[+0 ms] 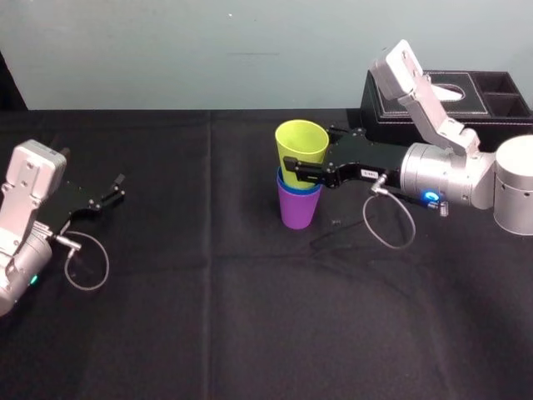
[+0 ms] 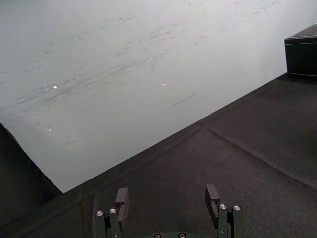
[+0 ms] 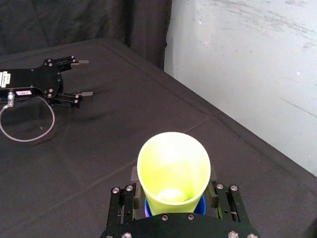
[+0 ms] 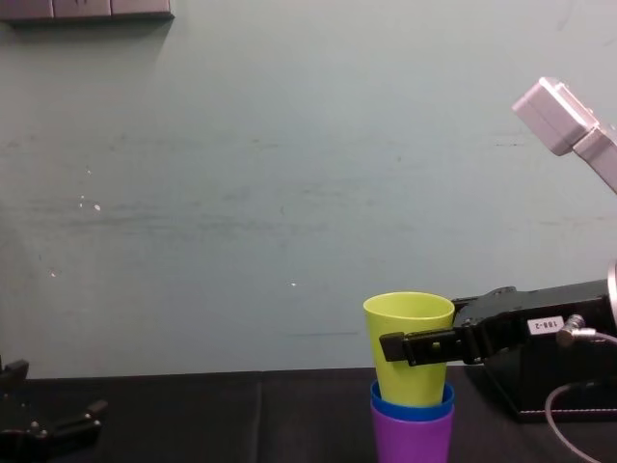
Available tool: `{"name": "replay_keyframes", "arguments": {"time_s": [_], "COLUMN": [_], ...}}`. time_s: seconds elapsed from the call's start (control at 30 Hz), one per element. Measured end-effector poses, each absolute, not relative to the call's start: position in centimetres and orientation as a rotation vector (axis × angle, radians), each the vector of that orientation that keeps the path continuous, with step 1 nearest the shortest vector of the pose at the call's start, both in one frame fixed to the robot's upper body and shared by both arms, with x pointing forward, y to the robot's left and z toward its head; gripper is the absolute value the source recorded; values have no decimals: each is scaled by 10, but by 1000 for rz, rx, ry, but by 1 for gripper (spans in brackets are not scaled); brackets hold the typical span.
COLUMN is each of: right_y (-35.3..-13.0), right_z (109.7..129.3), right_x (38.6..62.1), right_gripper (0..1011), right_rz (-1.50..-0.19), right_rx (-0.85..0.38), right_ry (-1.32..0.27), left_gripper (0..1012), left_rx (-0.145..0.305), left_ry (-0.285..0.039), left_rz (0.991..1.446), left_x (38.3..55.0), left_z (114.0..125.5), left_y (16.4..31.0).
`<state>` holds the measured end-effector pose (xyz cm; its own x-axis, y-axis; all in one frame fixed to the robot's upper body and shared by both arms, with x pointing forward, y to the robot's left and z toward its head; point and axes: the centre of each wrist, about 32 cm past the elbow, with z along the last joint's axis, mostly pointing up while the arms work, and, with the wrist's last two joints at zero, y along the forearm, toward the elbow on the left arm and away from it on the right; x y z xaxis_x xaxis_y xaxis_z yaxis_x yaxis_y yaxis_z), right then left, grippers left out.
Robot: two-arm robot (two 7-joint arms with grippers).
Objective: Stack the three plastic cups sequentially using one hand.
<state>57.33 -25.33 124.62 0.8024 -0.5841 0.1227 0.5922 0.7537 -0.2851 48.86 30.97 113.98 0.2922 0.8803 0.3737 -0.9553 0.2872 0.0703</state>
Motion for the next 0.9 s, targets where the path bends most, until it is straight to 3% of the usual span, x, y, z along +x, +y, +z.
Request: {"name": "replay_keyframes", "arguments": {"time_s": [0.43, 0.77, 0.9], "right_y": [-253, -253, -253], "right_z": [1247, 1248, 1248], "right_x": [573, 573, 573], "right_gripper": [743, 990, 1003], "right_rz": [-642, -642, -642], "right_rx": [-320, -320, -320], "right_ry": [-28, -28, -28], "left_gripper": [1011, 1011, 1011], "left_rx": [304, 304, 304], "left_ry": [-285, -285, -285], "left_rz": [1248, 1248, 1248], "left_x": [489, 489, 489], "left_z": [1140, 1140, 1140], "left_y": [310, 310, 310]}}
